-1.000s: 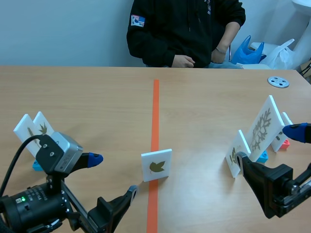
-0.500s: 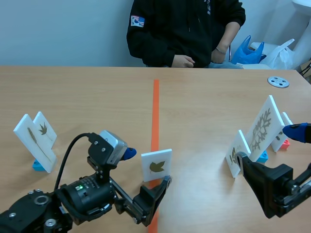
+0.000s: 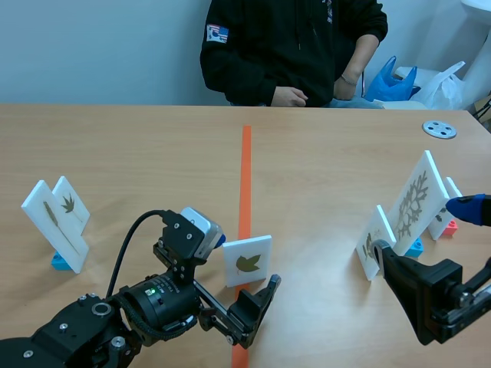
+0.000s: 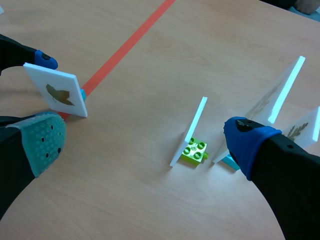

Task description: Sort the leaf by its shape. The table is split by an orange tape line. A compound leaf with several leaflets goes to the left side, a simple leaf with one blade goes to the right side. Return to the home posture when a red brick is placed on the table.

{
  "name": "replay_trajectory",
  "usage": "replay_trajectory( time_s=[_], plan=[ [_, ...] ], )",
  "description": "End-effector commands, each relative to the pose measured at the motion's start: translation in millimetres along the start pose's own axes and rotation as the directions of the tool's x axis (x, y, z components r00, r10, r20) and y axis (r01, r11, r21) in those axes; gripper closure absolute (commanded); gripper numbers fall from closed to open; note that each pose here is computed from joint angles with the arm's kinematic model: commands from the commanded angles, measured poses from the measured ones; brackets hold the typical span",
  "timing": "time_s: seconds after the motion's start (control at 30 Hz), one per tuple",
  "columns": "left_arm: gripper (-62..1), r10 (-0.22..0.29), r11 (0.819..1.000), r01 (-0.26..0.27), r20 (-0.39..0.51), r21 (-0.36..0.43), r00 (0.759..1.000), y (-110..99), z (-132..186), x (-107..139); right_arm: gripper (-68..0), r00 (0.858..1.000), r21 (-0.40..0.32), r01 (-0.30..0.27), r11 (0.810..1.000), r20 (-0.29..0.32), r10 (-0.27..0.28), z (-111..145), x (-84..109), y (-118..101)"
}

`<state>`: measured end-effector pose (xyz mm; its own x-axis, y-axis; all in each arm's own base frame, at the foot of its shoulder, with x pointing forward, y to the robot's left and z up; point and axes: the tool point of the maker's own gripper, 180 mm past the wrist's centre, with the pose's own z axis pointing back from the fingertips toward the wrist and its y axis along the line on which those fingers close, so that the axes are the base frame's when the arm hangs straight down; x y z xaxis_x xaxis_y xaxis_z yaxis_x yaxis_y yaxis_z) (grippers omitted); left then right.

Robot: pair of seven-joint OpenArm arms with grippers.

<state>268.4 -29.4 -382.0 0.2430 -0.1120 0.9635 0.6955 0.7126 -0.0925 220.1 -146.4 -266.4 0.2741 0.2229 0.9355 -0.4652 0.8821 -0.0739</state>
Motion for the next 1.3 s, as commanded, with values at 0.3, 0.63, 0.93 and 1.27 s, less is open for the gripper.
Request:
replay_trajectory(
  time_s=[0.3,0.63,0.93,1.27],
  plan=[
    [-15.5,-0.014,1.000,0.015,0.038,-0.014,0.999,-4,-3,12,-67.9,0.999,-0.005,-0.026,1.000,0.038,0.026,-1,13.2,-5],
    [-4.1,-0.015,1.000,0.016,0.034,-0.020,0.999,-6,-2,11,-67.9,0.999,-0.005,-0.026,1.000,0.038,0.026,-1,13.2,-5],
    [-4.1,-0.021,0.999,0.024,0.092,-0.029,0.996,-25,11,43,-67.9,0.999,-0.005,-0.026,1.000,0.038,0.026,-1,13.1,-5],
    [-4.1,0.031,0.999,-0.034,0.134,0.018,0.991,-52,51,86,-67.9,0.999,-0.005,-0.026,1.000,0.038,0.026,-1,13.1,-5]
  ],
)
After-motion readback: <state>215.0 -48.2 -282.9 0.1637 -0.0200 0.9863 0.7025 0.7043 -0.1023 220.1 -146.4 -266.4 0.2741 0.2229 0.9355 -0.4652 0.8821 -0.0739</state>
